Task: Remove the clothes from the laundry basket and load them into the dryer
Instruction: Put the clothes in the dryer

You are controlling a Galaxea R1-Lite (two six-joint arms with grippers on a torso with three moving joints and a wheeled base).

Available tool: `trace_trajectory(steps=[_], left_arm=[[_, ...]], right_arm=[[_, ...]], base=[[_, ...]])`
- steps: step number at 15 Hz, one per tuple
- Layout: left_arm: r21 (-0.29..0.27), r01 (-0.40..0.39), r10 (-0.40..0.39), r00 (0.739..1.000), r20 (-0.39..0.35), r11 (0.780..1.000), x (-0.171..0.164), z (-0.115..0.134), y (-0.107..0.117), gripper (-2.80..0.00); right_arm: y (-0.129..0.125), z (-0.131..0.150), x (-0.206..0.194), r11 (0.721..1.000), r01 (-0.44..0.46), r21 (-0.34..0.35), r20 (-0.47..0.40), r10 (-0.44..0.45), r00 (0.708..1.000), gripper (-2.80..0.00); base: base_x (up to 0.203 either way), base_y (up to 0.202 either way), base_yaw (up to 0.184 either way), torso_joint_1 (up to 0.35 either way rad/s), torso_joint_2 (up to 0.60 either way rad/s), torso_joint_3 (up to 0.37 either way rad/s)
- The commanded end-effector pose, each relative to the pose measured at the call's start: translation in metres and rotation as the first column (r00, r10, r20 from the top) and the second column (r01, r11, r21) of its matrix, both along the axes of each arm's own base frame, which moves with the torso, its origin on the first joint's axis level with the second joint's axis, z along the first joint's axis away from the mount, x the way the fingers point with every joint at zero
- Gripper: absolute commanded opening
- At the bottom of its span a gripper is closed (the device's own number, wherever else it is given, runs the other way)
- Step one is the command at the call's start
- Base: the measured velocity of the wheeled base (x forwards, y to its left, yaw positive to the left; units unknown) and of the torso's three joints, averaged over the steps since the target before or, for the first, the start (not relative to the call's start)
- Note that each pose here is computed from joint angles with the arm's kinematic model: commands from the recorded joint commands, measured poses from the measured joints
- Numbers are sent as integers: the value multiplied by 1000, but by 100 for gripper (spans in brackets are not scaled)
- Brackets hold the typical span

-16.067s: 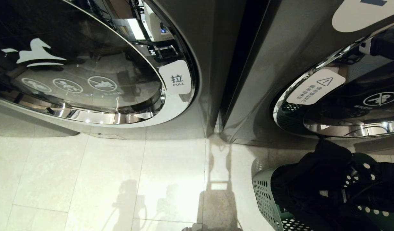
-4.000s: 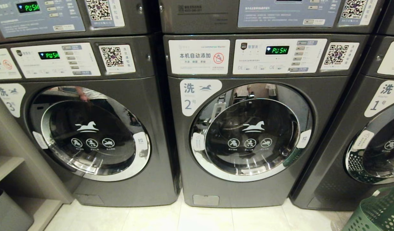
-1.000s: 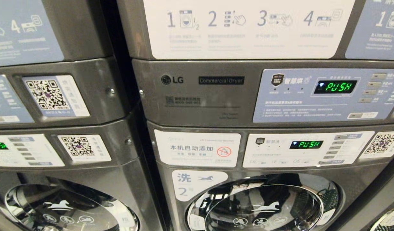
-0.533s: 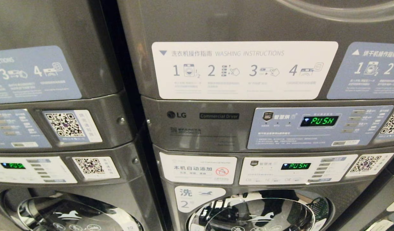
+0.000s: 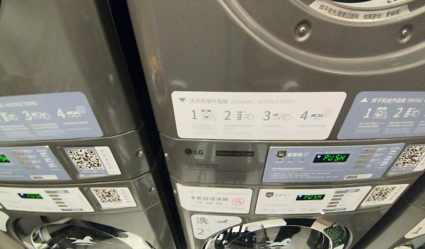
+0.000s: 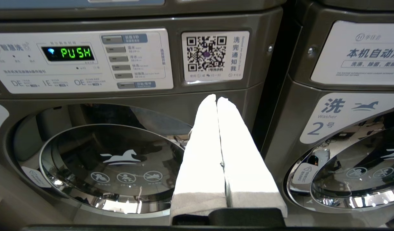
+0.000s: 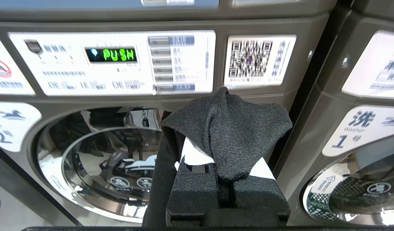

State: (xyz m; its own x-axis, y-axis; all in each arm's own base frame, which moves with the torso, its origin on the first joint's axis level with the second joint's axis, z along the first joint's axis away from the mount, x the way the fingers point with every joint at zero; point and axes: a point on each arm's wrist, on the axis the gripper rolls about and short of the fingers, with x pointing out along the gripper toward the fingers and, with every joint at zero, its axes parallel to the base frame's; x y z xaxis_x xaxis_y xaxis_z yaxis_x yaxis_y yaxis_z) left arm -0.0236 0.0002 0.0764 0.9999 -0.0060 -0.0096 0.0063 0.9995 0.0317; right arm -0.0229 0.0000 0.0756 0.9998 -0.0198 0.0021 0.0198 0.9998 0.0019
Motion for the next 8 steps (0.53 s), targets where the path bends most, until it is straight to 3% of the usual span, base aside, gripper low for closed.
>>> trace_trajectory(steps=[1, 8], left_arm=[[1, 0, 0, 1000, 0, 1000, 0, 0, 0, -280], [-1, 0, 0, 1000, -1, 1000, 0, 0, 0, -280]], right_arm=[[0, 0, 0, 1000, 0, 0, -2, 0, 1000, -280], [0, 0, 0, 1000, 0, 0, -2, 0, 1000, -280]], base=[[0, 0, 0, 171, -372, -209], [0, 0, 0, 156, -339, -186]])
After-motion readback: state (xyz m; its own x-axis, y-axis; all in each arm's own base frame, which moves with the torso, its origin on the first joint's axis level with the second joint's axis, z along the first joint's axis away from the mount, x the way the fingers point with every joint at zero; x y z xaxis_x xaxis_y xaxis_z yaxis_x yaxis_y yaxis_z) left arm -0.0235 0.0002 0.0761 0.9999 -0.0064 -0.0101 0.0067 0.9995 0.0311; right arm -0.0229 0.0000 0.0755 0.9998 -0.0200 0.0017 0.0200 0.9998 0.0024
